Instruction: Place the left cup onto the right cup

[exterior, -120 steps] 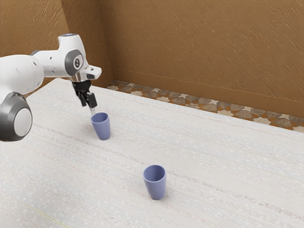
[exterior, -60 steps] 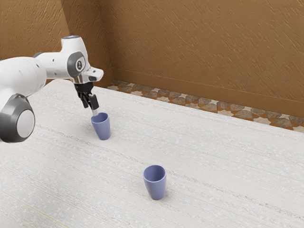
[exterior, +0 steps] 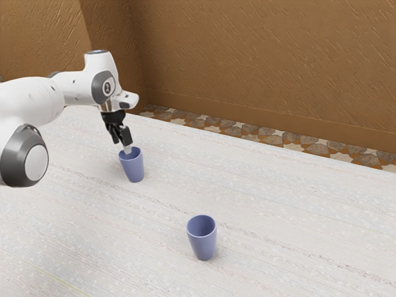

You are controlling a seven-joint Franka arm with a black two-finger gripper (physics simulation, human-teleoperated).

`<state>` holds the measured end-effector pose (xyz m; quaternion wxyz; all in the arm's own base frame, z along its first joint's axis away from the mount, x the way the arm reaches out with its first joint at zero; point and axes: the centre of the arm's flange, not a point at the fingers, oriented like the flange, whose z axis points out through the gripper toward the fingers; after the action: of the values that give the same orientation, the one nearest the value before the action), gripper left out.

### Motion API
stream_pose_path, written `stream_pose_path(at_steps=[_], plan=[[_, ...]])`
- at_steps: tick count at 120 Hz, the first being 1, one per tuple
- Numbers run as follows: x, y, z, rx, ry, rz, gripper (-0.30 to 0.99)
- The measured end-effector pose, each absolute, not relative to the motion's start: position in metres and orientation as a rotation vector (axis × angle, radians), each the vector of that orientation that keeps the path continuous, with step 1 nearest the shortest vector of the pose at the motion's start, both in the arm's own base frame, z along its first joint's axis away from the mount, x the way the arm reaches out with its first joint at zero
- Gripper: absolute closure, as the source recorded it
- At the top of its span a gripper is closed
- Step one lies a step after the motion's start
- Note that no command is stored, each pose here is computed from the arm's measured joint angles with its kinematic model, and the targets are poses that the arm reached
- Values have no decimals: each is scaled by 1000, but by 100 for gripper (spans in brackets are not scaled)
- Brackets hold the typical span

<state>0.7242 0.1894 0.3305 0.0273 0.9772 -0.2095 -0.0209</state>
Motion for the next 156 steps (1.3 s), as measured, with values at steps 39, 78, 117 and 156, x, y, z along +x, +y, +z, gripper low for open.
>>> stream_pose_path(at_steps=[39,78,117,156], plan=[[725,187,326,3011,-652,-69,15],[727,182,325,3004,-662,-64,21],[728,177,322,2998,-670,-60,31],[730,175,322,2998,-676,-50,45]])
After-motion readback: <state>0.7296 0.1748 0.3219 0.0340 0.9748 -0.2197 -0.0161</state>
